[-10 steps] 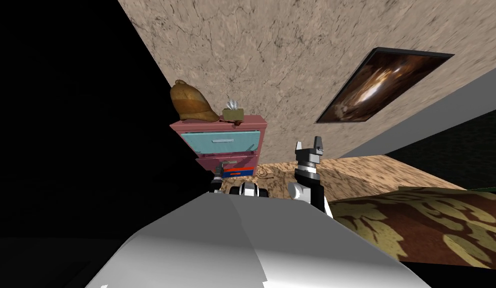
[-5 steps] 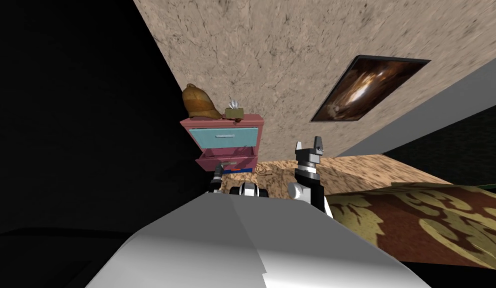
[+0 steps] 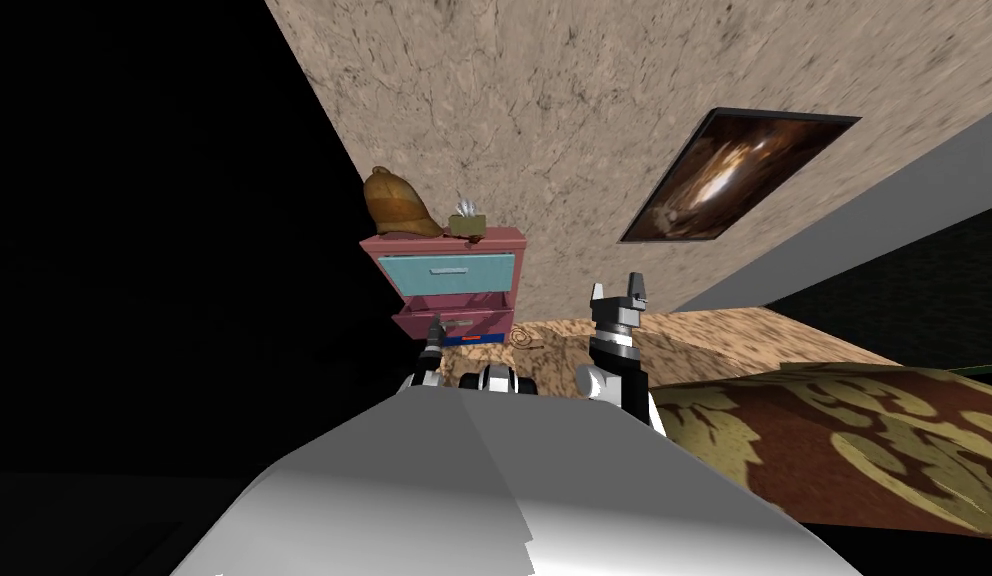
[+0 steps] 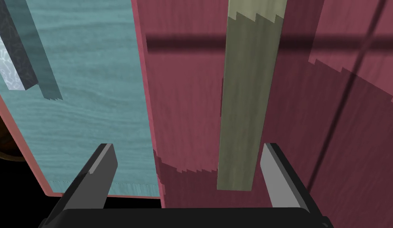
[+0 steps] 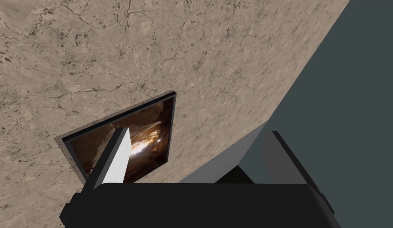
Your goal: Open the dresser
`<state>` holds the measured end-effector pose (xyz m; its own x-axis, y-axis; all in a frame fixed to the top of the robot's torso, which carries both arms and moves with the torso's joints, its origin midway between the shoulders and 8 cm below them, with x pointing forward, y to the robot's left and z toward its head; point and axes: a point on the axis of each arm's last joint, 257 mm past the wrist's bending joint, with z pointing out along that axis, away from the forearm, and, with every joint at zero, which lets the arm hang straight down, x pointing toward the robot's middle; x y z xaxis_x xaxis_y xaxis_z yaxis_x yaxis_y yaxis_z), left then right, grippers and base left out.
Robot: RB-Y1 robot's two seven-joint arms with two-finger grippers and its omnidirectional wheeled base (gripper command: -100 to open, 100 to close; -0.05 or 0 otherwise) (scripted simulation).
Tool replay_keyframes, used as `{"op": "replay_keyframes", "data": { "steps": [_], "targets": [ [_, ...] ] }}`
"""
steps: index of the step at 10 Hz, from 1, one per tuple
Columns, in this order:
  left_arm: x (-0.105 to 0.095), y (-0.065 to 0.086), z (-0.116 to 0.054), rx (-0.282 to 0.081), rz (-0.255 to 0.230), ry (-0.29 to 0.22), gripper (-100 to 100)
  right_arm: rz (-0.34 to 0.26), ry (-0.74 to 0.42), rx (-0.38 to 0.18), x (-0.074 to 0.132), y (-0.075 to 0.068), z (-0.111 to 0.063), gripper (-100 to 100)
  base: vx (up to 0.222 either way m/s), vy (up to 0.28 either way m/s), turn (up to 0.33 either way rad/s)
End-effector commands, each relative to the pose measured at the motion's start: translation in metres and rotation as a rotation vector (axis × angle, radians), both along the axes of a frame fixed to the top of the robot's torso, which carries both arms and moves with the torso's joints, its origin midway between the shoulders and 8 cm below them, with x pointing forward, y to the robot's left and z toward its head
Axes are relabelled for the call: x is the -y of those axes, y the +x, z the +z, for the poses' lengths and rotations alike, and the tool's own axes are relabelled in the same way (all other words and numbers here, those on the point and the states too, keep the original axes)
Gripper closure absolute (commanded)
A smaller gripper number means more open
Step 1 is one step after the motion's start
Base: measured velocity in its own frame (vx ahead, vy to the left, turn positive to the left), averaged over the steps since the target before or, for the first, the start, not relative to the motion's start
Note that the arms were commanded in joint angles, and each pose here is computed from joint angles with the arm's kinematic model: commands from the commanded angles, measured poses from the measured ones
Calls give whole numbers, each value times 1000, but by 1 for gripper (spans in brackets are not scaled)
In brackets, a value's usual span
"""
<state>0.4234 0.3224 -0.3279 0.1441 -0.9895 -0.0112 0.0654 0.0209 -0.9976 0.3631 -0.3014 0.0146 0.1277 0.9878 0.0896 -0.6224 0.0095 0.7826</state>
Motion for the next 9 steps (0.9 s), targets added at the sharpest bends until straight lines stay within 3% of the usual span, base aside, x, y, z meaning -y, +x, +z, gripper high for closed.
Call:
{"op": "replay_keyframes", "data": {
  "steps": [1, 3, 4, 5, 9],
  "targets": [
    [-5, 12, 14, -2, -1, -2, -100, 0, 0, 0, 0, 0, 0, 0, -57, -29, 1],
    [-9, 20, 25, -2, -2, -3, -100, 0, 0, 0, 0, 0, 0, 0, -50, -23, 0],
    [-7, 15, 15, -18, 0, -5, -100, 0, 0, 0, 0, 0, 0, 0, -15, -7, -1],
    [-8, 15, 13, -25, 1, -7, 0, 0, 0, 0, 0, 0, 0, 0, 0, 0, 0],
    [-8, 12, 8, -37, 2, -9, 0, 0, 0, 0, 0, 0, 0, 0, 0, 0, 0]
  ]
}}
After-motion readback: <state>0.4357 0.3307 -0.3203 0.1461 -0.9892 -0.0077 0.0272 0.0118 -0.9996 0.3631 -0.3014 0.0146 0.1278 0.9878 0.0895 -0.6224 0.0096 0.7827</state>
